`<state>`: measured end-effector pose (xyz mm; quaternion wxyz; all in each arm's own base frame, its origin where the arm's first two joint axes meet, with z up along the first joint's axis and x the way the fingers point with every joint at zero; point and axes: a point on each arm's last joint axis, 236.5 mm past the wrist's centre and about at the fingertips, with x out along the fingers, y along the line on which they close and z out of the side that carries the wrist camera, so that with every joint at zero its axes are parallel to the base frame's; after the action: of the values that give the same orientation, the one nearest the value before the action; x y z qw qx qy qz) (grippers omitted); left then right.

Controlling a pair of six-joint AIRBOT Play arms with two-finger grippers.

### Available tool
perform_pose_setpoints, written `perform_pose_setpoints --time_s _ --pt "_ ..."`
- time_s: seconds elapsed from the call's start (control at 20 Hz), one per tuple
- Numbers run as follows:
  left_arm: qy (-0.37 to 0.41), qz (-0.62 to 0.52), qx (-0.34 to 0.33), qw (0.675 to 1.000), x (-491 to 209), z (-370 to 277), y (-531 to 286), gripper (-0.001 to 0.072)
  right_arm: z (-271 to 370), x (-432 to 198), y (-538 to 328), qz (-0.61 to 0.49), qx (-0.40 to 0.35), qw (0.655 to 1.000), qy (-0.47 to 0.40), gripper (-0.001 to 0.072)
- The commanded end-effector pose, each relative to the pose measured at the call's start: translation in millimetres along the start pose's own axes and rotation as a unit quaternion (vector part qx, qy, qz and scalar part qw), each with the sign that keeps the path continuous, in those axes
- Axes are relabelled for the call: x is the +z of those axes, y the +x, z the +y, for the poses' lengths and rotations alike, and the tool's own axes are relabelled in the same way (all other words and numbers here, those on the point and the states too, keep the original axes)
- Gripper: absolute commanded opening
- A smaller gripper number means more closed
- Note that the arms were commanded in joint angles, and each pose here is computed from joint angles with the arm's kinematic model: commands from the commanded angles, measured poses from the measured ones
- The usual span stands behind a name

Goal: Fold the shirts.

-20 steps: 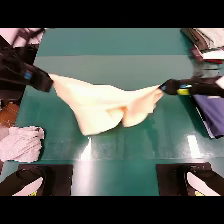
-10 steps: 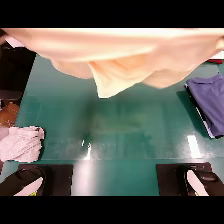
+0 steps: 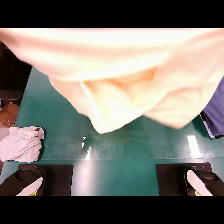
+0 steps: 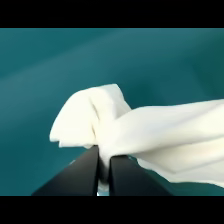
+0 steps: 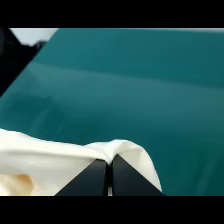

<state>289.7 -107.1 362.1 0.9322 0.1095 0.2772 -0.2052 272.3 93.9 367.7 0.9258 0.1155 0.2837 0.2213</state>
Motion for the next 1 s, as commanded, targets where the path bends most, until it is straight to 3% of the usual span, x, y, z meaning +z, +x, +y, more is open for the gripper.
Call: perform_pose_setpoints --time_s 0.0,0.15,0.3,0.65,0.7,0.75,0.8,0.95 --pt "-0.021 0.156 -0.057 0.986 -86 -21 77 0.0033 -13 -94 45 0.226 0.038 0.971 0.074 0.0015" --pt "-0.029 0.281 -0.093 0.955 -181 -36 145 0.0033 -24 -166 116 0.316 0.057 0.941 0.105 0.0016" --pt "-0.031 0.338 -0.094 0.936 -244 -38 187 0.0033 -40 -234 184 0.343 0.045 0.929 0.134 0.0017" --pt "-0.025 0.365 -0.084 0.927 -258 -32 195 0.0033 -41 -265 207 0.349 0.043 0.935 0.046 0.0022" --pt "-0.023 0.368 -0.083 0.926 -259 -31 194 0.0033 -45 -258 201 0.336 0.033 0.941 0.033 0.0114" --pt "-0.02 0.369 -0.079 0.926 -260 -29 194 0.0033 -50 -248 194 0.318 0.023 0.947 0.027 0.0361" --pt "-0.017 0.37 -0.074 0.926 -259 -26 193 0.0033 -56 -237 186 0.299 0.014 0.954 0.029 0.0516" --pt "-0.013 0.364 -0.067 0.929 -249 -21 190 0.0033 -81 -208 158 0.238 -0.021 0.969 0.065 0.0514"
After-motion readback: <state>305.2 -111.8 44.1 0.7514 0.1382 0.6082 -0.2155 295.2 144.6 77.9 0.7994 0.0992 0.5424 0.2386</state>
